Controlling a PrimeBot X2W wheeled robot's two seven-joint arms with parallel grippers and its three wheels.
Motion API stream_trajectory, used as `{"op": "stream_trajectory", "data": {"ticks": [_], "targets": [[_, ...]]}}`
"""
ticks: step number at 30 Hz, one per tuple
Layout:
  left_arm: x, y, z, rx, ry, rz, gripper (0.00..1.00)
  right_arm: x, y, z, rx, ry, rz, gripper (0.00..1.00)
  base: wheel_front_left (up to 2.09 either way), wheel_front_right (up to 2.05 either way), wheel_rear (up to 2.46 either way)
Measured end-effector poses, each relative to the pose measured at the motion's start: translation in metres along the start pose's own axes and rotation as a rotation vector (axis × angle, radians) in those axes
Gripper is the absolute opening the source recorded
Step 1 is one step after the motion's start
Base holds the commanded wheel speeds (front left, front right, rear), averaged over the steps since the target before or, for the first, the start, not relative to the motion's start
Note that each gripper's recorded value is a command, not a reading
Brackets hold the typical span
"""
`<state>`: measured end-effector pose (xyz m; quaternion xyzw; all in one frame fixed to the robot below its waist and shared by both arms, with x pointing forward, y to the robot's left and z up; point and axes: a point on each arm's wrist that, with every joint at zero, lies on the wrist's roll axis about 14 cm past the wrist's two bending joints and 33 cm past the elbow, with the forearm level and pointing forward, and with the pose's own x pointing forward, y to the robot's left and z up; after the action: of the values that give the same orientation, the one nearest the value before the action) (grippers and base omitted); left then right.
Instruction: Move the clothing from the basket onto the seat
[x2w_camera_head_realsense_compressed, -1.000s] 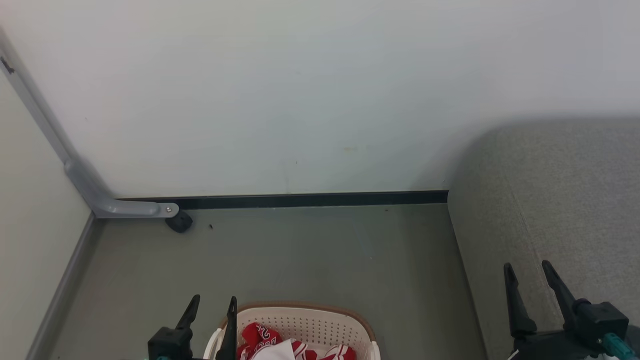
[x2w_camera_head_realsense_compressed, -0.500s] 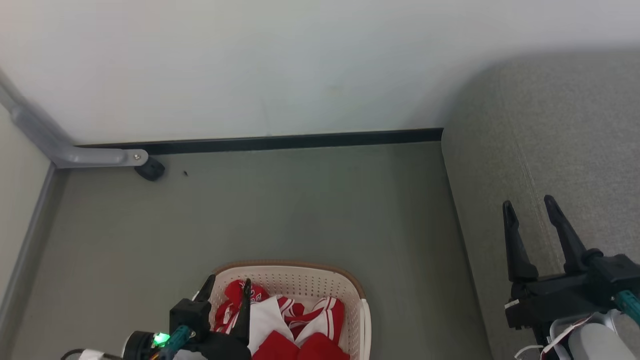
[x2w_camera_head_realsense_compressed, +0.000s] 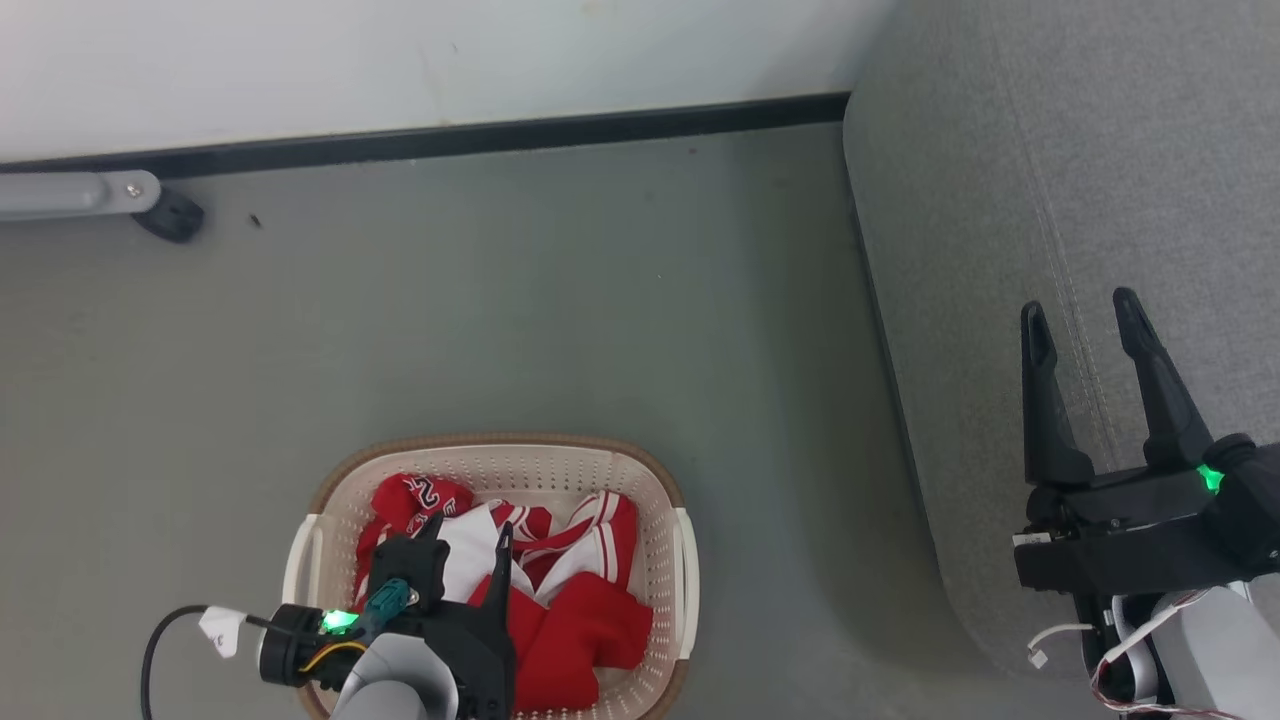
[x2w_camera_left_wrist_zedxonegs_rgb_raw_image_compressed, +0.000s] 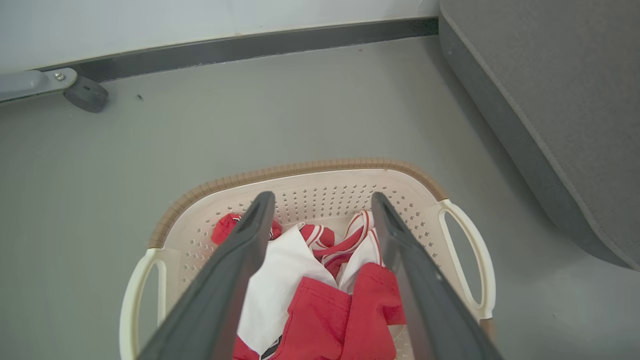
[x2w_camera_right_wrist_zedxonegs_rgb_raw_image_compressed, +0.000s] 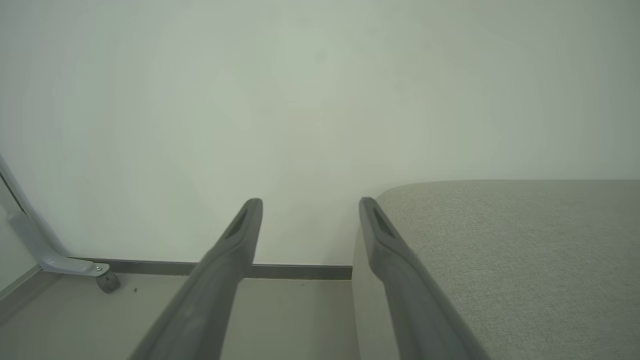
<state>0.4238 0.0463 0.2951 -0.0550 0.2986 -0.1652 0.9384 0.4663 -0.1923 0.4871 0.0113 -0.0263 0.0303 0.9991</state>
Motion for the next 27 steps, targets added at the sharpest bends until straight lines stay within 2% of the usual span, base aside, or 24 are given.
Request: {"op": "stream_trajectory", "data": {"ticks": [14, 27], "targets": [[0.054, -0.022, -0.072, -0.038, 0.25, -0.086, 1.0, 0.015, -0.024, -0.025, -0.025, 0.02, -0.062, 1.0, 0.0, 0.0, 0.0], [0.104, -0.035, -0.123, -0.092, 0.37, -0.15, 1.0, 0.035, -0.042, -0.052, -0.057, 0.028, -0.109, 1.0, 0.0, 0.0, 0.0]]}}
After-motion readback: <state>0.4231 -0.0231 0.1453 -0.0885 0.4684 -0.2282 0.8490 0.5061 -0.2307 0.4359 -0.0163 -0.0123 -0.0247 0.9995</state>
